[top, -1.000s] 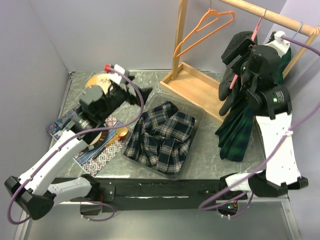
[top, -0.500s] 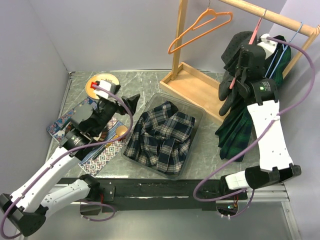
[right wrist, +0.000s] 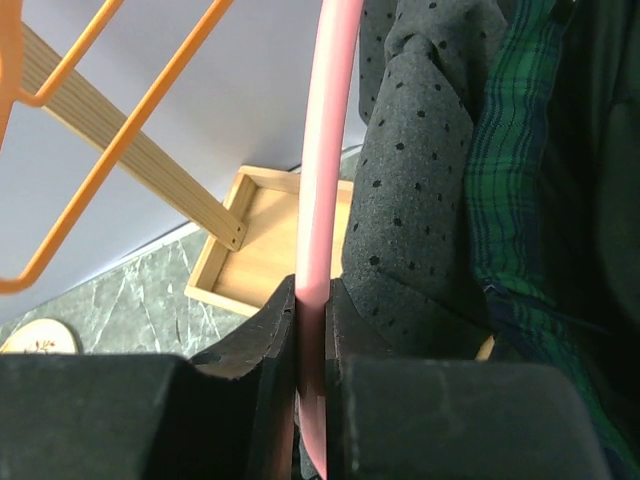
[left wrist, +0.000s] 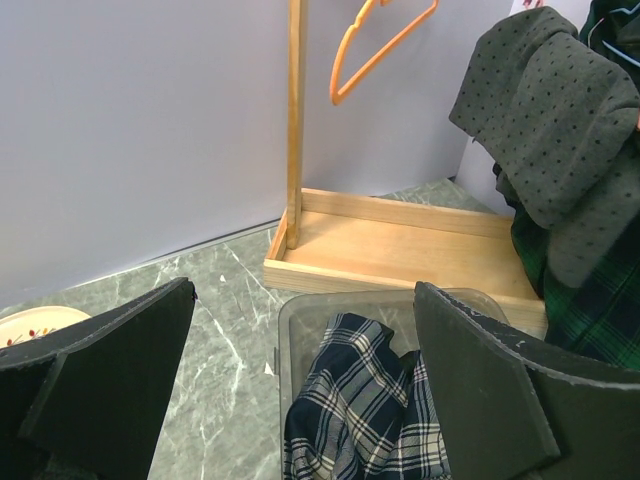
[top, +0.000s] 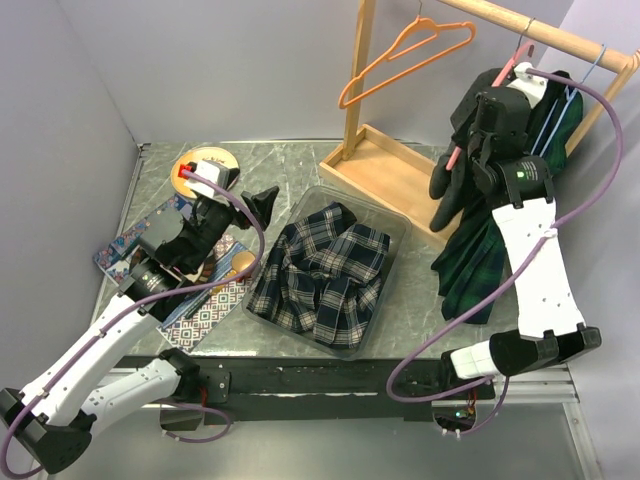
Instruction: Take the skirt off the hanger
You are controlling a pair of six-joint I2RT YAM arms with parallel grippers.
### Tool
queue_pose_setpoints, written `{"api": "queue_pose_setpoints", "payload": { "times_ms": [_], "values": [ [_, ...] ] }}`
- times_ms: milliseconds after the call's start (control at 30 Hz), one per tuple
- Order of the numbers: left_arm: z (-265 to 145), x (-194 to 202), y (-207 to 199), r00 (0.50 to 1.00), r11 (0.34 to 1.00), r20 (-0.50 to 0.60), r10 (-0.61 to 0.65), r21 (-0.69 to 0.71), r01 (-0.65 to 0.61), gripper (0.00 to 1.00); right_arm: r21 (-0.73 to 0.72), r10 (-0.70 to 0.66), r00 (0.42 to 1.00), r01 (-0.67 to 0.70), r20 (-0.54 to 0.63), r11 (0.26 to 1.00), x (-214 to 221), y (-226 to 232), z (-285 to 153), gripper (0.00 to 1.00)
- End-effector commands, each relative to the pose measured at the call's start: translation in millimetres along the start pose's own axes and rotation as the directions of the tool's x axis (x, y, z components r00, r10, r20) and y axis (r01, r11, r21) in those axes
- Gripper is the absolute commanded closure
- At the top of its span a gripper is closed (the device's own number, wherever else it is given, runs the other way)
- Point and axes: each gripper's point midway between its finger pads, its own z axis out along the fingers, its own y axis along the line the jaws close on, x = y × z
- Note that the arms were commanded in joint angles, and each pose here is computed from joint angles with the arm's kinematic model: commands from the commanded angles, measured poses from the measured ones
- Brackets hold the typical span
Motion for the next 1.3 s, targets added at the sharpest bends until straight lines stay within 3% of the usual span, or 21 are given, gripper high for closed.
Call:
{"api": "queue_pose_setpoints", "payload": {
  "times_ms": [0, 200, 767, 1267],
  "values": [
    [-1.2, -10.3, -3.0, 0.999, 1.0, 0.036, -0.006, 0.013, 0.006, 0.03, -0.109, 0.084, 0.963, -0.058, 0.255, 0.992, -80.7, 9.1, -40.5, 1.0],
    [-0.1, -10.0, -5.4, 1.0, 1.0, 0.025, -0.013, 0.023, 0.012, 0.03, -0.141, 0.086, 0.917, -0.033, 0.389, 0.989, -109.5, 6.0, -61.1, 1.0],
    [-0.1, -9.4, -6.2, 1.0, 1.0, 0.029, -0.009, 0.029, 0.008, 0.03, -0.175, 0.087, 0.86, 0.004, 0.503, 0.985, -143.8, 11.7, -78.9, 1.0],
    [1.2, -5.9, -8.6, 1.0, 0.999, 0.021, -0.006, 0.043, 0.005, 0.03, -0.252, 0.097, 0.761, 0.09, 0.642, 0.963, -165.5, 29.0, -88.9, 1.0]
  ]
}}
